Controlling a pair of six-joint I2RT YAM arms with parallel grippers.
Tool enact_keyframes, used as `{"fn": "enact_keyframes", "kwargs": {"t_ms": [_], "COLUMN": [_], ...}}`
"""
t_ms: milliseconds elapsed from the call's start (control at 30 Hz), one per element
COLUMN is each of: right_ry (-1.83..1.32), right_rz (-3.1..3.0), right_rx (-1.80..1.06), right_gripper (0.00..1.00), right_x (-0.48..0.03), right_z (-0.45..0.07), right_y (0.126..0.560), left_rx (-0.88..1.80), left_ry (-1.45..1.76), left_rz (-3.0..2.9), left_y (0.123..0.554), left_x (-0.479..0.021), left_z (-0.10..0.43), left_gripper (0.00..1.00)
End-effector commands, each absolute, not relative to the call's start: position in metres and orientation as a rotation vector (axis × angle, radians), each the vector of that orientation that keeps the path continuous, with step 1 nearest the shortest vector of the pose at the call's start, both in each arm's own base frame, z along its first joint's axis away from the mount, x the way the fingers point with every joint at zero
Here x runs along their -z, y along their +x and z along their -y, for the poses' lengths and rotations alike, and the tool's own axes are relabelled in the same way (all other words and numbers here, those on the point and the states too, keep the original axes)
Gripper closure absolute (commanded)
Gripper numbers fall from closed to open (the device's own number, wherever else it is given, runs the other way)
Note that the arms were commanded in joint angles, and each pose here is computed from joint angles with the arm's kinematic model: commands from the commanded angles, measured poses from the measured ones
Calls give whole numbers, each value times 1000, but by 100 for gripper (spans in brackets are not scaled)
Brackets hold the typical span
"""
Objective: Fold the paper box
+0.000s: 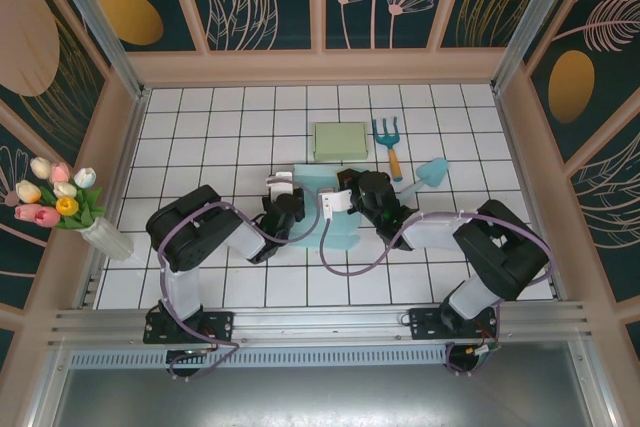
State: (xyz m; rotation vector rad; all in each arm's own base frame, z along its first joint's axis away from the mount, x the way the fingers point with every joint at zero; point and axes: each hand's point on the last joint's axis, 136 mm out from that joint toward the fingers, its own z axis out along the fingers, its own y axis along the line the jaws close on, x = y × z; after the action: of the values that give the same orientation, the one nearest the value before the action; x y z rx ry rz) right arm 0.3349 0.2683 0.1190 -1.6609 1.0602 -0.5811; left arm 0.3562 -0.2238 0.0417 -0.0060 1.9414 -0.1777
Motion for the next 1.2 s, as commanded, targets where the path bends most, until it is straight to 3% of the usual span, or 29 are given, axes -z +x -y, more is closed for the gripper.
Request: {"fn": "enact_keyframes", "kwargs": {"t_ms": [0,200,500,1167], "right_ry": [-1698,-1705,-1710,-1739], "right_rz": [-1210,-1221,-1228,-1217], "right_rx": [641,637,633,593], "right_gripper": [100,100,100,100], "right_x": [-92,-89,-88,-83], "right_z": [-240,-241,-241,-246], "right_y": [343,344,345,339], "left_rx": [108,275,366,360], "left_ry": [-42,-32,-20,156], "left_rz": [-1958,-1927,-1907,-1966], "left_y": [354,340,336,357], "left_x": [-41,-64,-83,-48], "left_z": [193,201,209,250], "left_gripper": [54,41,41,38]}}
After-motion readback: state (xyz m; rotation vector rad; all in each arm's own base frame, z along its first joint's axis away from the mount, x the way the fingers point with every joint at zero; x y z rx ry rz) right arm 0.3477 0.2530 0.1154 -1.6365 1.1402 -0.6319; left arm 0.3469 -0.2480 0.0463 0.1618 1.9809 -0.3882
